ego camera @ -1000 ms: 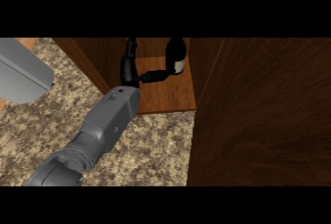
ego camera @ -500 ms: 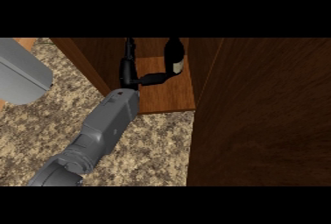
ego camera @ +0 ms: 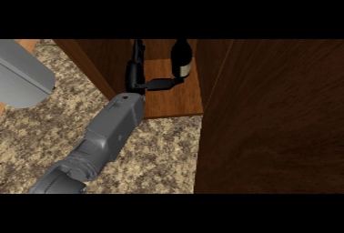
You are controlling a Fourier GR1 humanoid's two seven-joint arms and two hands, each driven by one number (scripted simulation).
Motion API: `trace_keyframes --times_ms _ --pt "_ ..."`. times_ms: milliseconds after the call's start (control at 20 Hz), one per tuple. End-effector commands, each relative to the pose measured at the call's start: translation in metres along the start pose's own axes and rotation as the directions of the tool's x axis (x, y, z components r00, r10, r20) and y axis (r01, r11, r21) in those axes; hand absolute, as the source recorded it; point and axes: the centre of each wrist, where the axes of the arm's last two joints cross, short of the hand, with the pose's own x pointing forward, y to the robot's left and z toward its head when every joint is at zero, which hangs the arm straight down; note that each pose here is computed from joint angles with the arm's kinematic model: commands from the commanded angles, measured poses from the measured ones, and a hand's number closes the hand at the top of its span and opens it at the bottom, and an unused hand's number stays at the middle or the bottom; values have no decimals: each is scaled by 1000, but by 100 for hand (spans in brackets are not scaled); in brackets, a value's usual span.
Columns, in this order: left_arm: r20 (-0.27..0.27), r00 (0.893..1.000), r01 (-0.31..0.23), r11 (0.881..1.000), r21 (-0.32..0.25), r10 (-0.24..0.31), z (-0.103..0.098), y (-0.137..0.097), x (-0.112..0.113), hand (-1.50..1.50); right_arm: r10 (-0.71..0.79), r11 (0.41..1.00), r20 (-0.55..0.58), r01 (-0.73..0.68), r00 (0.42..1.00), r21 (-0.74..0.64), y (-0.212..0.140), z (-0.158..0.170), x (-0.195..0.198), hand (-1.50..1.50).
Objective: Pick up the wine, place it into the cabinet and close the cabinet
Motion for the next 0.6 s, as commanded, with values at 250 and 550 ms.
trace_keyframes --times_ms 250,550 --pt "-29 997 -69 998 -1 69 17 13 -18 -150 16 1000 10 -16 1000 -2 -4 1 13 -150" --pt "-2 991 -137 990 25 137 25 18 -26 -150 -6 1000 20 6 1000 24 5 -4 12 -150"
